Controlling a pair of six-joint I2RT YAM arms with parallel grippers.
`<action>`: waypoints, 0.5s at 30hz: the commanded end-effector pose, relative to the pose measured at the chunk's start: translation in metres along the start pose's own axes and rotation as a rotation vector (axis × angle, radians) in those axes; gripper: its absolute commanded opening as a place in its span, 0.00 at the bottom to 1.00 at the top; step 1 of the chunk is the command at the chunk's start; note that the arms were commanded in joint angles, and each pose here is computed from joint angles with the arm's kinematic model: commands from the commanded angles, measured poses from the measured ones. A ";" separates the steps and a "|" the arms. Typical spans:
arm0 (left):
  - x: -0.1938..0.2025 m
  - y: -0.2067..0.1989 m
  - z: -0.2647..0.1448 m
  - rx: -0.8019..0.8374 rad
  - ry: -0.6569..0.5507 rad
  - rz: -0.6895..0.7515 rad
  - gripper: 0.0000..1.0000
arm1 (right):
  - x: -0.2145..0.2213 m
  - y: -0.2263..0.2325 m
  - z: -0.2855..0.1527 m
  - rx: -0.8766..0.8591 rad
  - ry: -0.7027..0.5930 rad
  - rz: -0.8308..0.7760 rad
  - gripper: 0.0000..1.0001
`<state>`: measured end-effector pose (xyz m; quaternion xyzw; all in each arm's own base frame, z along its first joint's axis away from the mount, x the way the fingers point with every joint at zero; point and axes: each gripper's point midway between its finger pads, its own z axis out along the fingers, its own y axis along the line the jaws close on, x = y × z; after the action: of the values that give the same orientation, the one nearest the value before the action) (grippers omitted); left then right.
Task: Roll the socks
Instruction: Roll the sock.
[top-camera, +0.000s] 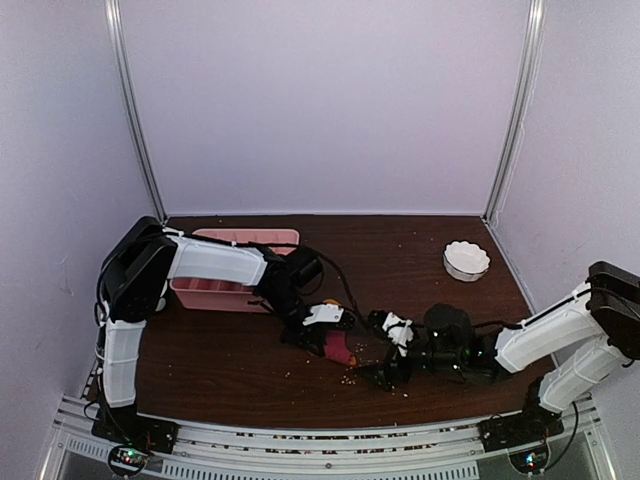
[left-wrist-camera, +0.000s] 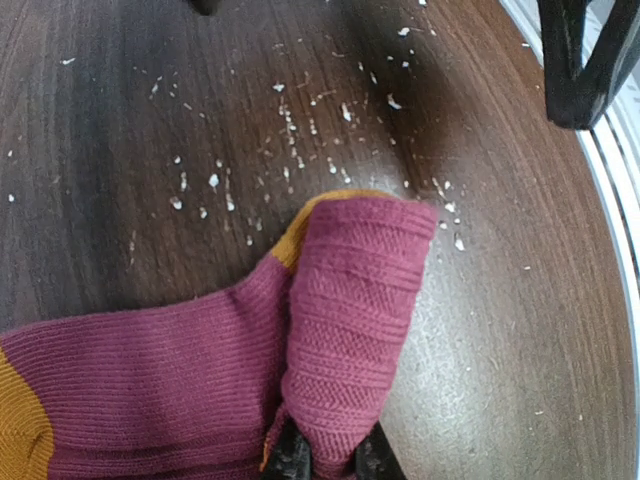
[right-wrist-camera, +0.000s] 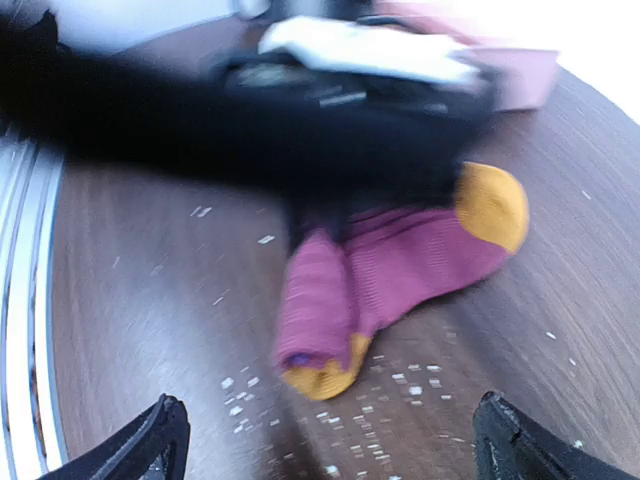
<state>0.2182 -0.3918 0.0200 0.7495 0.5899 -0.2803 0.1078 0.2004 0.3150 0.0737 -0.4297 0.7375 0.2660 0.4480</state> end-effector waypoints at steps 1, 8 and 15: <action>0.059 -0.025 0.021 0.121 0.164 -0.138 0.00 | 0.018 0.017 0.003 0.009 0.082 -0.321 0.99; 0.060 -0.027 0.020 0.135 0.166 -0.118 0.02 | 0.013 0.027 0.025 0.090 0.181 -0.604 1.00; 0.065 -0.031 0.017 0.141 0.175 -0.097 0.03 | 0.014 0.024 0.036 0.157 0.209 -0.674 1.00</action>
<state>0.2150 -0.3857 0.0196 0.7497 0.5837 -0.2966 0.0962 0.1820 0.3602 0.0499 -0.6321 0.6225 0.0699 0.4561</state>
